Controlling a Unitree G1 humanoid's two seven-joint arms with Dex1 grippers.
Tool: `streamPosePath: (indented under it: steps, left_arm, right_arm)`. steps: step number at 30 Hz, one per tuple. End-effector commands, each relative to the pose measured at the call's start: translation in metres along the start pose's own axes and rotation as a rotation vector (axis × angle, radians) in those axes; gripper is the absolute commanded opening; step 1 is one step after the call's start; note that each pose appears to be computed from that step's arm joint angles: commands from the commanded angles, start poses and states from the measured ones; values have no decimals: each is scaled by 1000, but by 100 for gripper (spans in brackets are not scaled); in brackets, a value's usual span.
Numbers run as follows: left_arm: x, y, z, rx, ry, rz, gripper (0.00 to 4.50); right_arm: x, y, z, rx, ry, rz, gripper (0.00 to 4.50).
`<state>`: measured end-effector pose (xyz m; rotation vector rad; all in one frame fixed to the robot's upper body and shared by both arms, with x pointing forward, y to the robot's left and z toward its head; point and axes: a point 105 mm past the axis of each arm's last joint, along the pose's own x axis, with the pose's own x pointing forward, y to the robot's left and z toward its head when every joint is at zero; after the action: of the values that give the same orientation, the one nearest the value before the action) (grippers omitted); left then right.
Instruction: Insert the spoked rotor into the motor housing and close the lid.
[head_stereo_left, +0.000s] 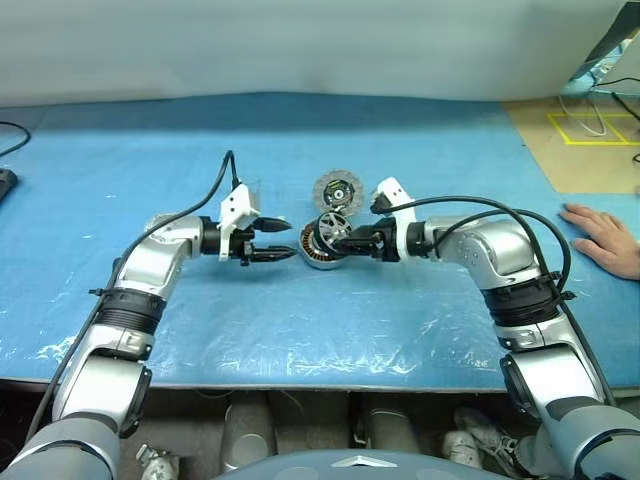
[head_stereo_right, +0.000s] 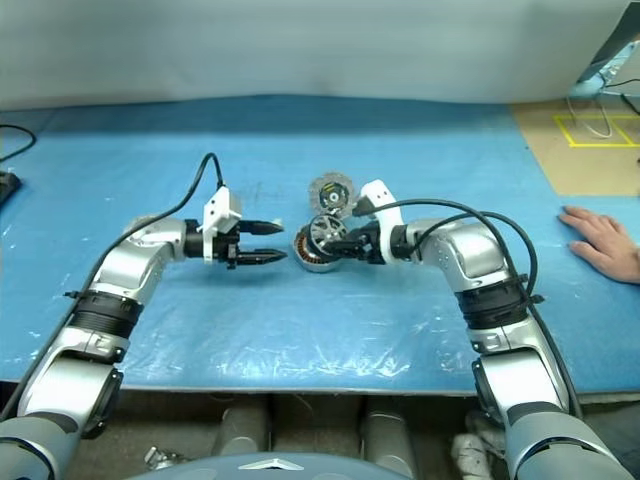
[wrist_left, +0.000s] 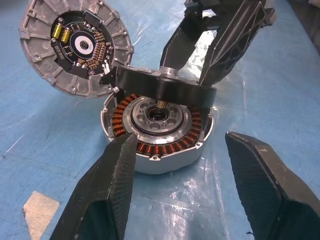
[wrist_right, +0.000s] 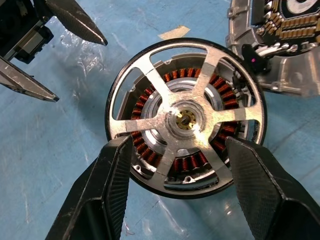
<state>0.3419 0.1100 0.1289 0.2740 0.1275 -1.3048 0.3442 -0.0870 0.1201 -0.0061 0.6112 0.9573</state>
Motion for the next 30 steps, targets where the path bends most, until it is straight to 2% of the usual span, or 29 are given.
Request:
streamPosePath:
  steps: [1,9,15,18,20,28,30]
  left_arm:
    - [-1,0,4,25,-15,7,297]
    - [-2,-2,0,12,-12,17,297]
    - [1,-2,-2,21,-5,18,297]
    - [2,-2,-3,26,0,18,297]
    - [2,-1,-3,25,-1,20,297]
    - [3,1,-2,25,-3,26,297]
    - [3,2,-2,28,-4,26,297]
  right_arm:
    - [1,0,13,-15,-24,-2,309]
    - [-5,4,35,23,-110,62,309]
    - [2,0,17,-53,-33,28,309]
    - [8,-1,1,-87,17,10,248]
    - [11,1,-5,-100,29,15,187]
    - [13,5,-1,-123,14,18,187]
    - [13,5,-2,-142,22,15,152]
